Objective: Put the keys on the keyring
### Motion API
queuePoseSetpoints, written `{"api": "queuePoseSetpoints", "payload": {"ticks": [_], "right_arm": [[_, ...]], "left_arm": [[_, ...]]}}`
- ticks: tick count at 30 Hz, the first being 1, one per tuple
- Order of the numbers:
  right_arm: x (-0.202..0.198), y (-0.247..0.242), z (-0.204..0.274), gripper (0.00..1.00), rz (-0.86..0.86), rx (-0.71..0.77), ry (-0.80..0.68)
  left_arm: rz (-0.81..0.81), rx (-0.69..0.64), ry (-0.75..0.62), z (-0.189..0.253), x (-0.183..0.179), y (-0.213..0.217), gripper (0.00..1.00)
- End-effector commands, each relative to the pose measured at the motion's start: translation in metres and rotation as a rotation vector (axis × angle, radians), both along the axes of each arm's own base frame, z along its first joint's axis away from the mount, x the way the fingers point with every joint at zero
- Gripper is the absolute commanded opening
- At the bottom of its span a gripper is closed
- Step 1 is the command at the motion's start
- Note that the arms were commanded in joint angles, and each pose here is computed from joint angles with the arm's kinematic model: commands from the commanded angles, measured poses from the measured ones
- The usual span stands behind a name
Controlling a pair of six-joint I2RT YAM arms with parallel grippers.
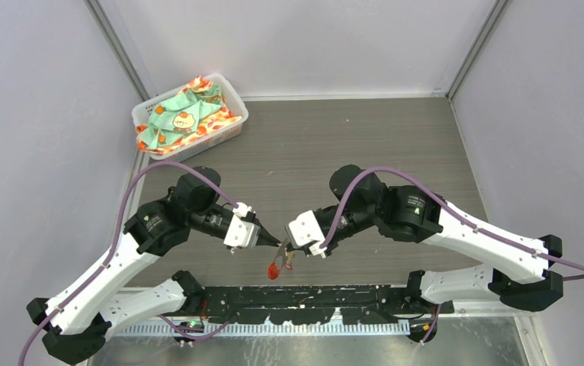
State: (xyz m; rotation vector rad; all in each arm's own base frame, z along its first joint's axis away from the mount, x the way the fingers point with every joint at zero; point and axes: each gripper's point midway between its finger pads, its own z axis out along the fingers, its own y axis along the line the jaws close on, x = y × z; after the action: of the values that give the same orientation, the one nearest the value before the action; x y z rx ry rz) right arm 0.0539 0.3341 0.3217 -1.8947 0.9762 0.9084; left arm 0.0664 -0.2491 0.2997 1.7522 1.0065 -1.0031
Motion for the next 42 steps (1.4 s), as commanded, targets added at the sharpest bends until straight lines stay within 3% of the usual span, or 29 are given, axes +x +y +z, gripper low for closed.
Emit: {"api": "queuePoseSetpoints", "payload": {"ticks": [1, 42], "right_arm": [[-0.002, 0.005, 0.021, 0.01, 0.022, 0.059, -0.026], [0.034, 0.026, 0.018, 0.01, -0.093, 0.069, -0.131]], "left_arm": [[-0.013, -0.039, -0.036, 0.011, 0.001, -0.003, 0.00], [-0.070, -0.042, -0.085, 0.007, -0.010, 0.003, 0.00]]}}
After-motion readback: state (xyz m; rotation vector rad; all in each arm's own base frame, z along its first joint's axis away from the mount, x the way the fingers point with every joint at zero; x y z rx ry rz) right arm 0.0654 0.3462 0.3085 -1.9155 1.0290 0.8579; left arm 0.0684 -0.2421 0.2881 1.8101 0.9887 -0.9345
